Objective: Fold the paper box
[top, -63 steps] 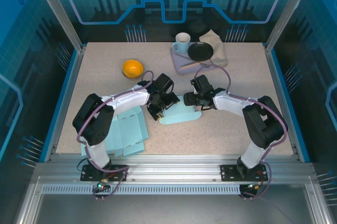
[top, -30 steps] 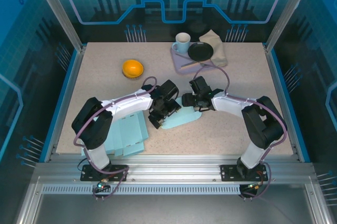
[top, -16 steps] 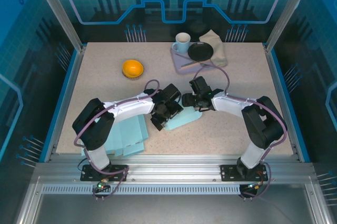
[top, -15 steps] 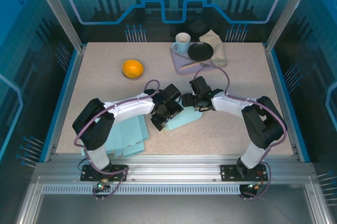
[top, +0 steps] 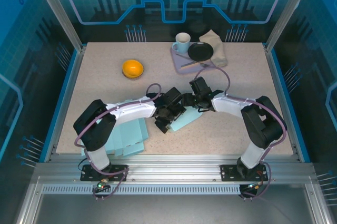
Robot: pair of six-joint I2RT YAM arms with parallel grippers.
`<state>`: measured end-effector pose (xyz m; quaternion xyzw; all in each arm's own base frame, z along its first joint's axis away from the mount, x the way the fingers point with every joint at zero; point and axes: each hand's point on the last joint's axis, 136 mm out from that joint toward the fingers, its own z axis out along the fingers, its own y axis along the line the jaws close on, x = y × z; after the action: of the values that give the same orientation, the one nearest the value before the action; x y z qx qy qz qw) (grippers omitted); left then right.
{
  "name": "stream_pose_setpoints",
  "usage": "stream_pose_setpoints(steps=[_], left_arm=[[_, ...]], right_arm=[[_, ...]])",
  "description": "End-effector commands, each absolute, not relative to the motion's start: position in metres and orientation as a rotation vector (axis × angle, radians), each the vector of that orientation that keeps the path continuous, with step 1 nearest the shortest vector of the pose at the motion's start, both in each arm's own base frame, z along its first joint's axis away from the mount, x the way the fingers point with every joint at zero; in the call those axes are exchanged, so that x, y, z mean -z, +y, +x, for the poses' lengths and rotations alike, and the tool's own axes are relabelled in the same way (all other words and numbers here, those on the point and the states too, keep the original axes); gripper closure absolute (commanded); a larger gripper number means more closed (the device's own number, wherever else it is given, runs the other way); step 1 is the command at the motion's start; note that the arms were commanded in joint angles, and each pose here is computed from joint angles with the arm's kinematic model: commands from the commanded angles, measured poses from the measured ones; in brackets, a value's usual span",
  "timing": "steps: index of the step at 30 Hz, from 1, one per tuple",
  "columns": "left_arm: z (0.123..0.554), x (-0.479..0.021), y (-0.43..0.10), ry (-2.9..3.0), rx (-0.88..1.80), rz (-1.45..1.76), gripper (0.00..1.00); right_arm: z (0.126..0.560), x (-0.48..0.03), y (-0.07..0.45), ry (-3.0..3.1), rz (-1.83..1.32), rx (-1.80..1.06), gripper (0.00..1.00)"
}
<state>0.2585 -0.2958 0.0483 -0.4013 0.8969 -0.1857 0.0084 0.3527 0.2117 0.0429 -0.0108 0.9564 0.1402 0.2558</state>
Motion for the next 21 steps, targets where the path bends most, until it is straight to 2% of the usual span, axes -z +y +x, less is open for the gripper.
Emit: stream_pose_setpoints(steps=[1, 10, 21], left_arm=[[0.259, -0.033, -0.302, 2.778, 0.61, -1.345, 0.02], [0.275, -0.044, -0.309, 2.681, 0.695, -1.387, 0.06], [0.274, -0.031, -0.301, 2.664, 0.65, -1.442, 0.09]], right_arm=[[0.288, 0.02, 0.193, 2.872, -0.074, -0.253, 0.33], [0.282, 0.025, 0.194, 2.883, -0.071, -0.255, 0.34], [0.278, 0.03, 0.191, 2.888, -0.063, -0.242, 0.36]])
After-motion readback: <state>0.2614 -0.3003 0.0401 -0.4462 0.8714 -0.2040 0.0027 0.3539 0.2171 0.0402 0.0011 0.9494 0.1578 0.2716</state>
